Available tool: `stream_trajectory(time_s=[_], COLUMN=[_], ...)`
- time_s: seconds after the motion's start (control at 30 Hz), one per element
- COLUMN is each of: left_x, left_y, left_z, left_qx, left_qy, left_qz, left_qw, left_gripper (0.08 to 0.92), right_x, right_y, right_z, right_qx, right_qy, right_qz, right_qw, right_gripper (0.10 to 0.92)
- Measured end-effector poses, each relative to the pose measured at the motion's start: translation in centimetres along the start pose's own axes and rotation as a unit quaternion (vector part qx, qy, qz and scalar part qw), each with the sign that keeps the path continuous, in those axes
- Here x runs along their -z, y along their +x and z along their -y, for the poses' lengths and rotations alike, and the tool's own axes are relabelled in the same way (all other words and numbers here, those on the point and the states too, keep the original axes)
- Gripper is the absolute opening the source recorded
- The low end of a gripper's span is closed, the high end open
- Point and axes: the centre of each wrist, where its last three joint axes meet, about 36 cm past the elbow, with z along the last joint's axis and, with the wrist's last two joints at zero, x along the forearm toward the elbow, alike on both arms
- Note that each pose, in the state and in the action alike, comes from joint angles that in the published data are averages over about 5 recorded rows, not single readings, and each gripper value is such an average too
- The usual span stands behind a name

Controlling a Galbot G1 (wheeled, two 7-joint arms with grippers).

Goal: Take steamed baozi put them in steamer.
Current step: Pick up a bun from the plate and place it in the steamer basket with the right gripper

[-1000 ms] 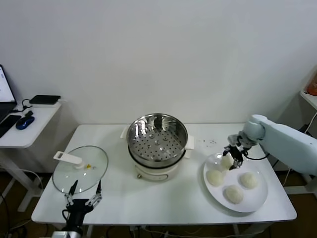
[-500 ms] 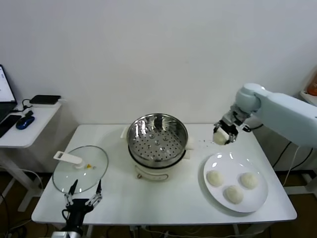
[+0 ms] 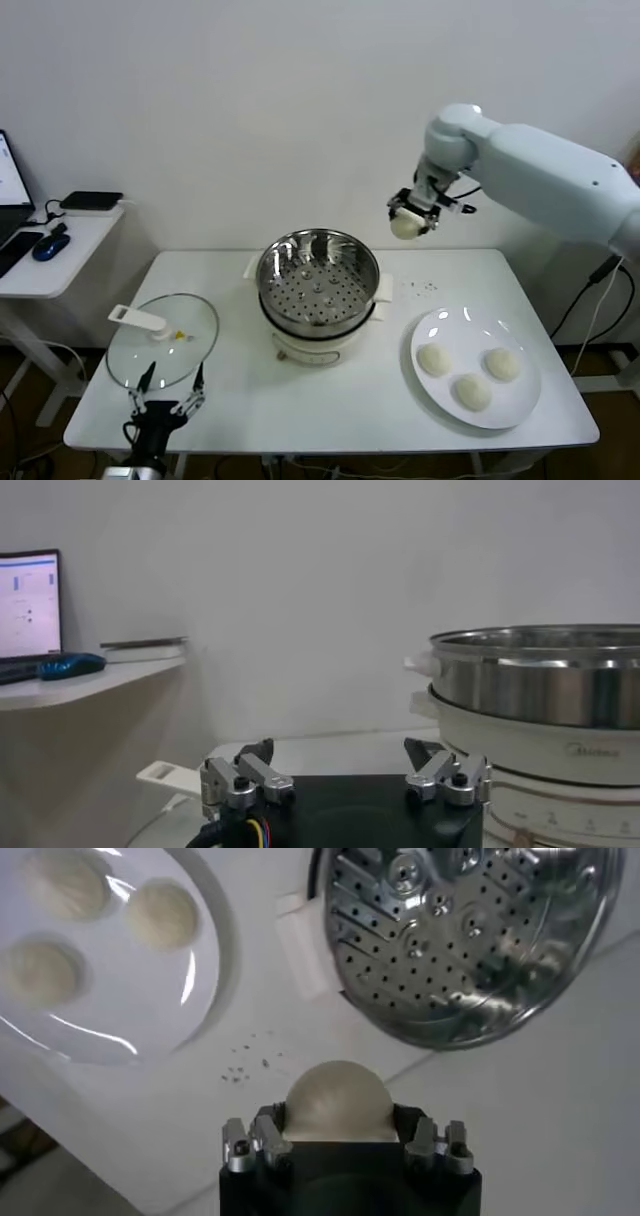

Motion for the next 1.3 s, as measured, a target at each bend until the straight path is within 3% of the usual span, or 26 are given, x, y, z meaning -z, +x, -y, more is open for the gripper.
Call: stream_trajectory(time_s=[0.53,1.3], left_x=[0.2,-0.1], left_y=[0.1,-0.2], left_z=[-0.4,-0.2], left_qx=[0.001,-0.001], left_qy=[-0.007,-0.009], left_qz=[0.0,-0.004], left_qw=[1.0,1.0], left_gripper=[0.823,0.823], right_x=[5.9,9.1], right_y=[-5.6,-12.9], right_z=[10.1,13.1], right_qx=[0.0,0.021], right_qy=[0.106,0.127], right_qz=[0.0,0.006], right_qw=[0.994,0.992], right_gripper=[0.71,0.712])
